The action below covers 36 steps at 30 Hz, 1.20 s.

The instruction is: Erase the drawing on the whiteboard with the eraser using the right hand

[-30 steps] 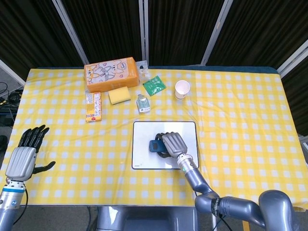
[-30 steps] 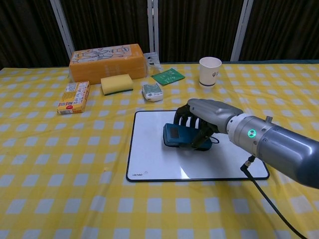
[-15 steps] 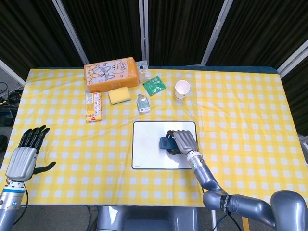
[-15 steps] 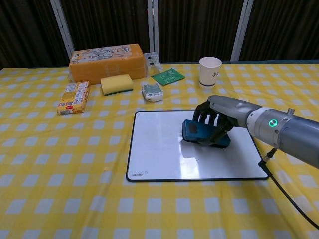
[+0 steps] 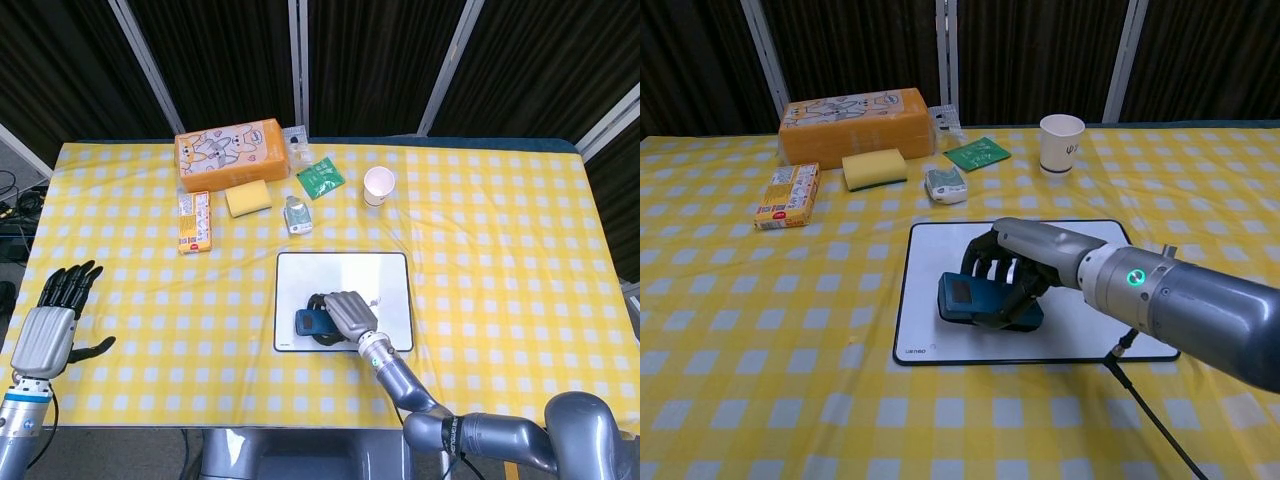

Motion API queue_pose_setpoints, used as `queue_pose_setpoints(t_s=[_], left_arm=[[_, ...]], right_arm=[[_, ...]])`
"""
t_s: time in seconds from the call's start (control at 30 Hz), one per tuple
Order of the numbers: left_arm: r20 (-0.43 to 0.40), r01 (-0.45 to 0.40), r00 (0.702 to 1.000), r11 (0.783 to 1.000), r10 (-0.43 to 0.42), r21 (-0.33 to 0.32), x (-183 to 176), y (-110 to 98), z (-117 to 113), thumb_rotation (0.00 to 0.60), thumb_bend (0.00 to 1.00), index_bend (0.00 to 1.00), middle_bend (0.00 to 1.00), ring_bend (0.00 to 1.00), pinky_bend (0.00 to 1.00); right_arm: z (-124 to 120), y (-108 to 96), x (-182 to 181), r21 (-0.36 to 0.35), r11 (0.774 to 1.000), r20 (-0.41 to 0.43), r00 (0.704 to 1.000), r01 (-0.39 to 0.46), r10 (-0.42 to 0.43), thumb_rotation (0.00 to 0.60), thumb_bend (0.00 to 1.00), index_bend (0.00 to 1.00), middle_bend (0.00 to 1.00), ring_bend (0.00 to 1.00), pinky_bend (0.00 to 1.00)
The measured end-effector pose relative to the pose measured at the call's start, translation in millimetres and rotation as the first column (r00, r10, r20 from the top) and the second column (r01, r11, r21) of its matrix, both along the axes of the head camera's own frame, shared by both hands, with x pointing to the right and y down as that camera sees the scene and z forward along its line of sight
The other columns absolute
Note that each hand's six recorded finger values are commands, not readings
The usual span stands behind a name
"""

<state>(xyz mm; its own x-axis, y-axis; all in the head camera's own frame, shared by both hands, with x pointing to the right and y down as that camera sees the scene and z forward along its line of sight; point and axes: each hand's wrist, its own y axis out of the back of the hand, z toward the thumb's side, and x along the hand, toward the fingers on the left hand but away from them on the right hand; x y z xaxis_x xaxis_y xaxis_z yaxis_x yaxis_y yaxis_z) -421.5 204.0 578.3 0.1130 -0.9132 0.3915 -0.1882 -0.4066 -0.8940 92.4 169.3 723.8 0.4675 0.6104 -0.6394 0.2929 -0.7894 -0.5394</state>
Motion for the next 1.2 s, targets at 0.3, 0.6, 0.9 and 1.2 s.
queue_pose_setpoints(t_s=[0.3, 0.6, 0.9, 1.2], left_arm=[[0.004, -0.001, 1.0, 1.0, 0.001, -0.002, 0.4, 0.1, 1.0, 0.6, 0.01, 0.0, 0.0, 0.0, 0.0], [0.006, -0.002, 1.0, 1.0, 0.002, -0.001, 0.6, 0.3, 1.0, 0.6, 0.01, 0.0, 0.0, 0.0, 0.0], [0.005, -0.003, 1.0, 1.0, 0.003, 0.001, 1.2, 0.6, 0.5, 0.6, 0.01, 0.0, 0.0, 0.0, 0.0], [0.001, -0.01, 1.0, 1.0, 0.01, 0.008, 4.4, 0.4, -1.2, 0.6, 0.01, 0.0, 0.0, 0.0, 0.0]], right_arm=[[7.3, -18.2, 18.8, 0.015, 0.998, -0.028, 0.998, -0.063, 0.064, 0.6, 0.29, 0.83, 0.71, 0.71, 0.77], [17.2, -37.0, 63.7, 0.036, 0.99, -0.098, 0.986, -0.134, 0.137, 0.6, 0.29, 0.83, 0.71, 0.71, 0.77], [-3.6, -62.0, 109.8, 0.12, 0.977, -0.151, 0.969, -0.179, 0.196, 0.6, 0.29, 0.83, 0.71, 0.71, 0.77], [-29.4, -56.2, 114.0, 0.131, 0.974, -0.114, 0.973, -0.186, 0.201, 0.6, 0.29, 0.83, 0.71, 0.71, 0.77]])
